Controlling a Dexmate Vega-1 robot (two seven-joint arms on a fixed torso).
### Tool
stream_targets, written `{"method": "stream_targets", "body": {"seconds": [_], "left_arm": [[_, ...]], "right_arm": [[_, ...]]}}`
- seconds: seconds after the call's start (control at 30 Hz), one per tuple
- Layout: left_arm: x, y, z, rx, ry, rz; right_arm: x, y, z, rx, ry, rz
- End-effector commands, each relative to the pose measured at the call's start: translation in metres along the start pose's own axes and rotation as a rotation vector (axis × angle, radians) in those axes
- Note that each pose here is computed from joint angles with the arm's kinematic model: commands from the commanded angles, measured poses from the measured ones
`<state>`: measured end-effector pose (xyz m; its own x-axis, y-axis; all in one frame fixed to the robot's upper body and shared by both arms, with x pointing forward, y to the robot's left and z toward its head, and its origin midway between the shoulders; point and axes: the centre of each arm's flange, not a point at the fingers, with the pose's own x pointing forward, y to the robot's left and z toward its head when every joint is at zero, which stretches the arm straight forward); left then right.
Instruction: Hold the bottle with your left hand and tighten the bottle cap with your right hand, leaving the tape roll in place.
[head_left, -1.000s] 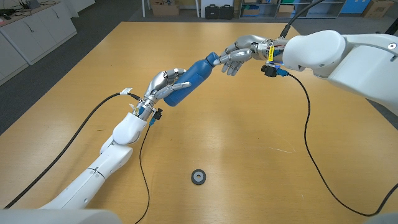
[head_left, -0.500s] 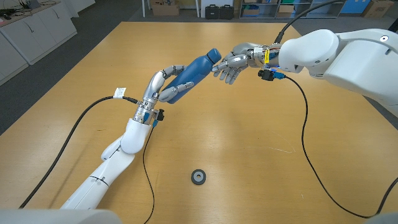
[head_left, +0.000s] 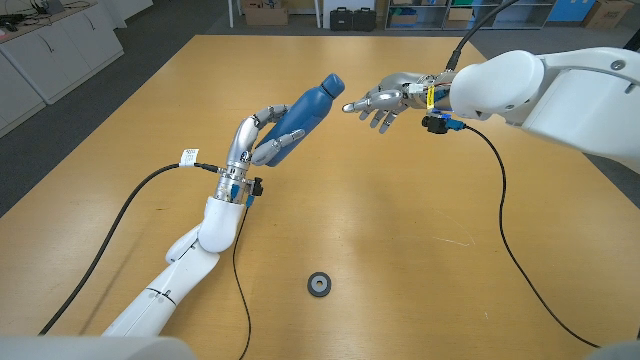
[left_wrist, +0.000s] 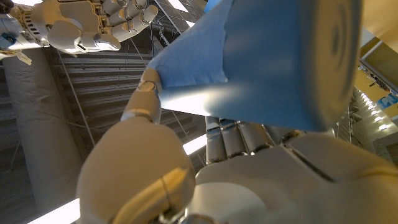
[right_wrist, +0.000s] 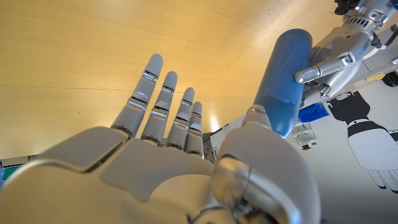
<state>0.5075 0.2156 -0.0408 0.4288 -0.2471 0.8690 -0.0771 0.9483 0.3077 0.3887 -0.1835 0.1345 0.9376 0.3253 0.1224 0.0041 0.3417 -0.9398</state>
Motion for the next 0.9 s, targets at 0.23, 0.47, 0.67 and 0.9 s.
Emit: {"method": "stream_targets", "body": {"seconds": [0.23, 0.47, 0.67, 0.9], "left_arm": [[0.008, -0.017, -0.013, -0.337, 0.081, -0.123], [0.005, -0.023, -0.006, -0.363, 0.081, -0.112], [-0.003, -0.007, -0.009, -0.39, 0.08, -0.103], [-0.013, 0.013, -0.011, -0.405, 0.058, -0.091]], "right_arm": [[-0.007, 0.008, -0.069, 0.252, -0.314, -0.175], [0.013, 0.035, -0.103, 0.409, -0.471, -0.228], [0.027, 0.055, -0.106, 0.467, -0.509, -0.29], [0.056, 0.093, -0.105, 0.639, -0.571, -0.275]]}}
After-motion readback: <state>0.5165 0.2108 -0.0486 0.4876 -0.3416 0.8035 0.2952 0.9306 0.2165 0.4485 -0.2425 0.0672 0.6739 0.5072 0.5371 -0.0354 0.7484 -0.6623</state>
